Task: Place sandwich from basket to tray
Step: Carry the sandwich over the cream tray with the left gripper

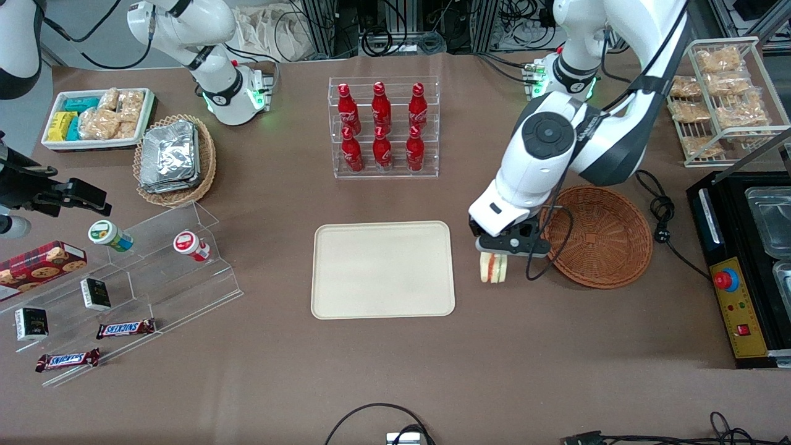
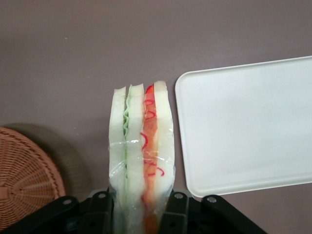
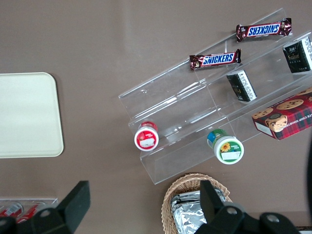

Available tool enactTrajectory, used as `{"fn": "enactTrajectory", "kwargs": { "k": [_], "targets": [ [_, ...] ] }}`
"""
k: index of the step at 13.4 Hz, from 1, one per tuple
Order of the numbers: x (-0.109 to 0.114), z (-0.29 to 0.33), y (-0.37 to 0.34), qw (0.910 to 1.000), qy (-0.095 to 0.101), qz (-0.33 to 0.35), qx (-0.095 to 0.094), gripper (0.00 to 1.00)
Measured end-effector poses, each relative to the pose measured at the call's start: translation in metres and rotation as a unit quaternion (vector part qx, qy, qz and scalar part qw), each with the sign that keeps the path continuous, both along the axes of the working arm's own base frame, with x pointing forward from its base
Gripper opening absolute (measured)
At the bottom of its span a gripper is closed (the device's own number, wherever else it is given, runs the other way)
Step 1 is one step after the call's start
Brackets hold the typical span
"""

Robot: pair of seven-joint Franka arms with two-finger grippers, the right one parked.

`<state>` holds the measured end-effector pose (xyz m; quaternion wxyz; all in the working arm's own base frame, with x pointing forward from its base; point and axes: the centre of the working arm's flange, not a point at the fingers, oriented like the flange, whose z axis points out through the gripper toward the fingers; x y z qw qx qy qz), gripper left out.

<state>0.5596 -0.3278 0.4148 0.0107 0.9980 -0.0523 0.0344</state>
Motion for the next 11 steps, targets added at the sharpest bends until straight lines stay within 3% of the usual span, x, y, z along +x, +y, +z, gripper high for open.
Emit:
{"fn": "enactTrajectory", "kwargs": {
  "k": [6,11],
  "targets": [
    [0.013,-0.04,-0.043,0.9992,0.031,0.021,-0.017,0.33],
    [0.007,-0.072,-0.071,0.9981,0.056,0.017,-0.019,0.33]
  ]
}}
